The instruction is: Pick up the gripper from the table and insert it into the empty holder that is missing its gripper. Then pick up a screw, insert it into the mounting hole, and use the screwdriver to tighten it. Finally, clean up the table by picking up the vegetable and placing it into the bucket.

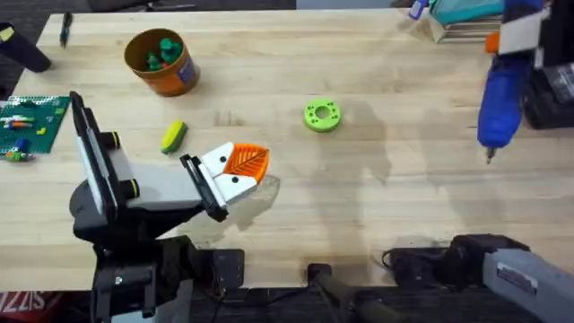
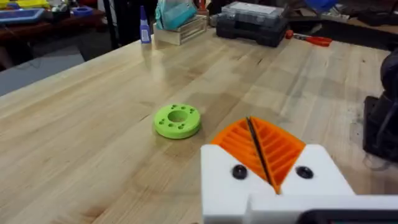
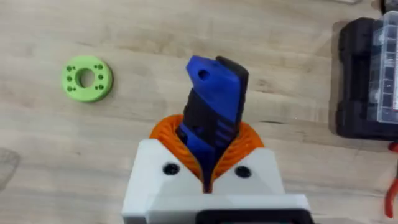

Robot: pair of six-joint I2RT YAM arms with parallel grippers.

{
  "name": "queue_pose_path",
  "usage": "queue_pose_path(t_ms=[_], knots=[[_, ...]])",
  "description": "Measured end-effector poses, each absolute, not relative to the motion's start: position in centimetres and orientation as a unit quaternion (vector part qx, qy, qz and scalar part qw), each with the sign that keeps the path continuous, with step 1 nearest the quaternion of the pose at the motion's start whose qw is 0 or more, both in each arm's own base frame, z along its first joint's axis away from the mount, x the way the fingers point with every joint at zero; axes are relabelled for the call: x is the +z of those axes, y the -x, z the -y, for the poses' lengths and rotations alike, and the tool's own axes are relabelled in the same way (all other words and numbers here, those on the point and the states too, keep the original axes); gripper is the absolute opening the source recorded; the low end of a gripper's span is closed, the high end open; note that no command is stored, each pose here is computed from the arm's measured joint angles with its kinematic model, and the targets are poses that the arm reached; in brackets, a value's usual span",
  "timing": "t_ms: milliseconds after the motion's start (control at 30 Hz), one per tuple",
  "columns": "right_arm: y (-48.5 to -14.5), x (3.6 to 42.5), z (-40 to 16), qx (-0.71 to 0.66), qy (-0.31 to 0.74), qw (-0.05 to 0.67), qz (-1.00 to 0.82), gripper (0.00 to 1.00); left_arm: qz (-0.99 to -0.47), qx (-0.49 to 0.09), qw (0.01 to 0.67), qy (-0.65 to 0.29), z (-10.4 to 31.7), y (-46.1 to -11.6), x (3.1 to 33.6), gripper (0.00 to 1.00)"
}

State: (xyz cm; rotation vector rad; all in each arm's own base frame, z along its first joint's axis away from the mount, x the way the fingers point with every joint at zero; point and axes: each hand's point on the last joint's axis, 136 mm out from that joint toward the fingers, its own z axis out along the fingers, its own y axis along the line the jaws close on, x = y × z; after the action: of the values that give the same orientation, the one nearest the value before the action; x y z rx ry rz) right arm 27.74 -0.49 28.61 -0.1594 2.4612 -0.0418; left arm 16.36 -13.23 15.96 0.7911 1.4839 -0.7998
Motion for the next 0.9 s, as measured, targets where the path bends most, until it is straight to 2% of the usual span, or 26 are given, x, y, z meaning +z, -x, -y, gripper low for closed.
queue_pose_path(t_ms=[267,400,567,767,900], knots=[[-25.5,29.5,-1.3,0.028,0.057,0.468,-0.881,0.028,-0.639,-0.344,0.597,-0.341,13.2,-16.4,16.0,0.002],[-25.4,29.1,-3.0,0.073,0.070,0.513,-0.853,0.028,-0.639,-0.344,0.597,-0.341,13.2,-16.4,16.0,0.002],[-26.1,29.1,-5.6,0.143,0.110,0.536,-0.825,0.028,-0.640,-0.344,0.597,-0.340,13.2,-16.4,16.0,0.002],[-27.2,32.7,-9.2,0.229,0.191,0.580,-0.758,0.028,-0.640,-0.343,0.598,-0.340,13.2,-16.4,16.0,0.002],[-27.7,33.8,-11.2,0.281,0.239,0.585,-0.722,0.028,-0.640,-0.343,0.598,-0.340,13.2,-16.4,16.0,0.002]])
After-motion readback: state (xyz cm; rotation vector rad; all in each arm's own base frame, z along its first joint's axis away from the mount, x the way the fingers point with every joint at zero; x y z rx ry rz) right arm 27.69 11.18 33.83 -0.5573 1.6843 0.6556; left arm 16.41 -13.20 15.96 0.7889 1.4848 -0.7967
